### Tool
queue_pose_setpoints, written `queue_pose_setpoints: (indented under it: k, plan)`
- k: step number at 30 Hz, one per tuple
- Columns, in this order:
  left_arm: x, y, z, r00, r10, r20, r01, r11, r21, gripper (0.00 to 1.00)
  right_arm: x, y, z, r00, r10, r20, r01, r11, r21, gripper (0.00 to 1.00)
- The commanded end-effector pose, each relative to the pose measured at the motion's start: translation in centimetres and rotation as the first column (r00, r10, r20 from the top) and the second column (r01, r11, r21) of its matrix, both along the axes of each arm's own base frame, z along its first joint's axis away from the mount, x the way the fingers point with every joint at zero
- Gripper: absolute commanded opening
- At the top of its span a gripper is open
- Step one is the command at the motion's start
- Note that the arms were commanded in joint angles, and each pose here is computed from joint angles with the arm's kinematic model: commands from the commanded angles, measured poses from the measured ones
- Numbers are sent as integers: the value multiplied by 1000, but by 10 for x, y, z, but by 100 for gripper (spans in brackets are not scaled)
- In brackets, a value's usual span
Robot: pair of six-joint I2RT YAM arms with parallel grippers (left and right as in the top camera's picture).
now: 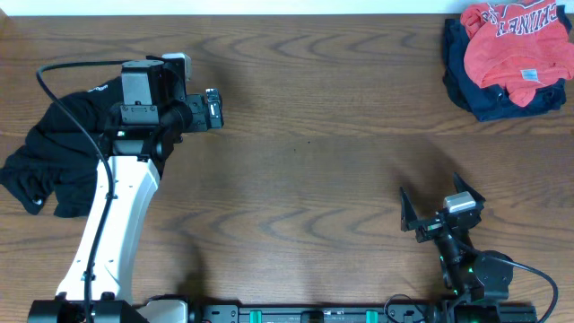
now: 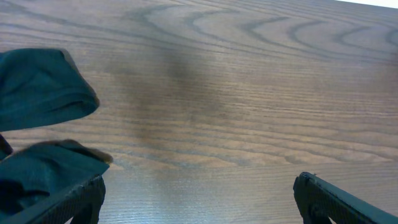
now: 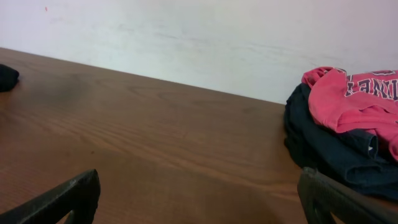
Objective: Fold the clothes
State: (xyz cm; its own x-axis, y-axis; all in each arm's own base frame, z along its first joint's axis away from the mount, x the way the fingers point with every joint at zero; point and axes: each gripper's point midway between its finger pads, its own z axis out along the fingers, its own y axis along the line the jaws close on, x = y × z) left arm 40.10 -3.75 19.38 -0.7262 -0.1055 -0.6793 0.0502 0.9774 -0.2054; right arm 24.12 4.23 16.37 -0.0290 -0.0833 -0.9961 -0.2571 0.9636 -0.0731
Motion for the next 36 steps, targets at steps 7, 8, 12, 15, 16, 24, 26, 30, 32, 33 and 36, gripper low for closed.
queue_pose_setpoints:
  k: [7, 8, 12, 15, 16, 24, 26, 30, 32, 33, 36]
  plan:
    - [4, 3, 2, 1000, 13, 6, -13, 1000, 8, 98, 0, 0, -1, 1000, -4, -3, 4, 1000, 11, 99]
    - [4, 3, 2, 1000, 13, 6, -13, 1000, 8, 98, 0, 0, -1, 1000, -4, -3, 4, 1000, 11, 99]
    - [4, 3, 2, 1000, 13, 6, -13, 1000, 8, 98, 0, 0, -1, 1000, -4, -3, 4, 1000, 11, 99]
    - [0, 4, -1, 1000, 14, -14, -14, 1000, 11, 98, 0, 0, -1, 1000, -4, -3, 4, 1000, 11, 99]
    - [1, 6, -1, 1000, 21, -11, -21, 1000, 22, 98, 0, 0, -1, 1000, -4, -3, 4, 1000, 11, 99]
    - [-20, 9, 27, 990, -37, 139, 23, 995, 100, 98, 0, 0, -1, 1000, -4, -3, 4, 1000, 11, 99]
    - [-28, 9, 35, 976, -42, 215, 19, 994, 109, 98, 0, 0, -1, 1000, -4, -3, 4, 1000, 11, 99]
    - [-50, 13, 41, 931, -30, 364, -13, 993, 113, 98, 0, 0, -1, 1000, -4, -3, 4, 1000, 11, 99]
    - [-62, 15, 41, 903, -24, 429, -26, 994, 111, 98, 0, 0, -1, 1000, -4, -3, 4, 1000, 11, 99]
    - [-69, 16, 39, 892, -22, 452, -31, 994, 110, 98, 0, 0, -1, 1000, -4, -3, 4, 1000, 11, 99]
    - [-91, 16, 32, 850, -21, 526, -41, 994, 106, 98, 0, 0, -1, 1000, -4, -3, 4, 1000, 11, 99]
